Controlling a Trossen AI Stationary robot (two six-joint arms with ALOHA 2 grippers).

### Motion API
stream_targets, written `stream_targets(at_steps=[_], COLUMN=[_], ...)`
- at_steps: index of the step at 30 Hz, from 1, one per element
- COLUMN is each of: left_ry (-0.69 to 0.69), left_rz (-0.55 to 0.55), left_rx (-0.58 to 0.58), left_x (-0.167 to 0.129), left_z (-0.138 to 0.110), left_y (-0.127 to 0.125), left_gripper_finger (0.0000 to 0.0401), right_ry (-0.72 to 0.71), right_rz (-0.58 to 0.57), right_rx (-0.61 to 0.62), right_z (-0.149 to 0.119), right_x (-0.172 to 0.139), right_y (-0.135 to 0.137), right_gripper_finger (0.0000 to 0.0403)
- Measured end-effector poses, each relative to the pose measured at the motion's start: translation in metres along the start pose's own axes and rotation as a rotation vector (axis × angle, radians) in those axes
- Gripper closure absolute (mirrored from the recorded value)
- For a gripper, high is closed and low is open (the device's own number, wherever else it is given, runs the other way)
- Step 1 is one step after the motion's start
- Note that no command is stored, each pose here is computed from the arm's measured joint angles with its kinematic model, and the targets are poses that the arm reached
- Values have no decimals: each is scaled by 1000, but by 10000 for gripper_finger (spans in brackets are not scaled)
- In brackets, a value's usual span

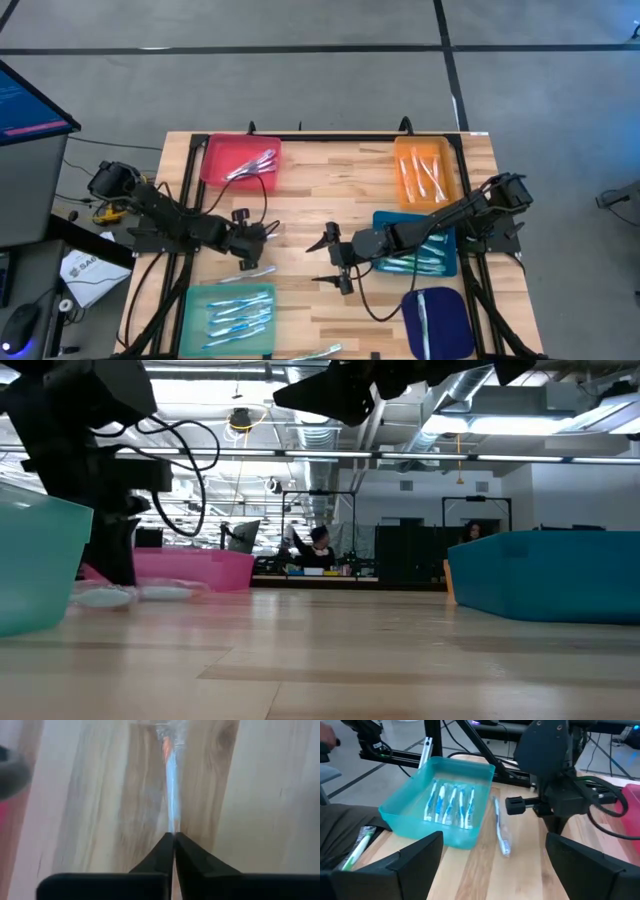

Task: Pick & Place Toothbrushes
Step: Put the orange toothbrush into the orange bin

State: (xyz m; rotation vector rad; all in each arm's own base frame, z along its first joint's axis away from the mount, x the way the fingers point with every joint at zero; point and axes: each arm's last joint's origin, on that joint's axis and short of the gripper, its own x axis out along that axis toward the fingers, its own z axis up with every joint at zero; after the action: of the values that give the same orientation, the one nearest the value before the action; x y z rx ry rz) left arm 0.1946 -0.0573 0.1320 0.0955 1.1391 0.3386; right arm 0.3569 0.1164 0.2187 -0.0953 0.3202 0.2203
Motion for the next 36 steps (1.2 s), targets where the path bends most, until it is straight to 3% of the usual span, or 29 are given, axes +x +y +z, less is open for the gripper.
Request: stream_targets(at_steps=[17,23,36], left_ry=[-452,-666,-1099], left_rz=[-82,-156,-361], left_rx=[-238,-233,-146], left_x=[-73,-100,-150], left_z=[14,21,36], left_y=[31,32,12], left_gripper_finger=[401,401,401], right_ry=[-17,-34,-336], right_rz=[1,10,-32], right_rx=[17,11,62], right_z=[2,3,31], right_x=[0,0,-4], right_y=[0,4,-9], right_gripper_finger=[57,57,88])
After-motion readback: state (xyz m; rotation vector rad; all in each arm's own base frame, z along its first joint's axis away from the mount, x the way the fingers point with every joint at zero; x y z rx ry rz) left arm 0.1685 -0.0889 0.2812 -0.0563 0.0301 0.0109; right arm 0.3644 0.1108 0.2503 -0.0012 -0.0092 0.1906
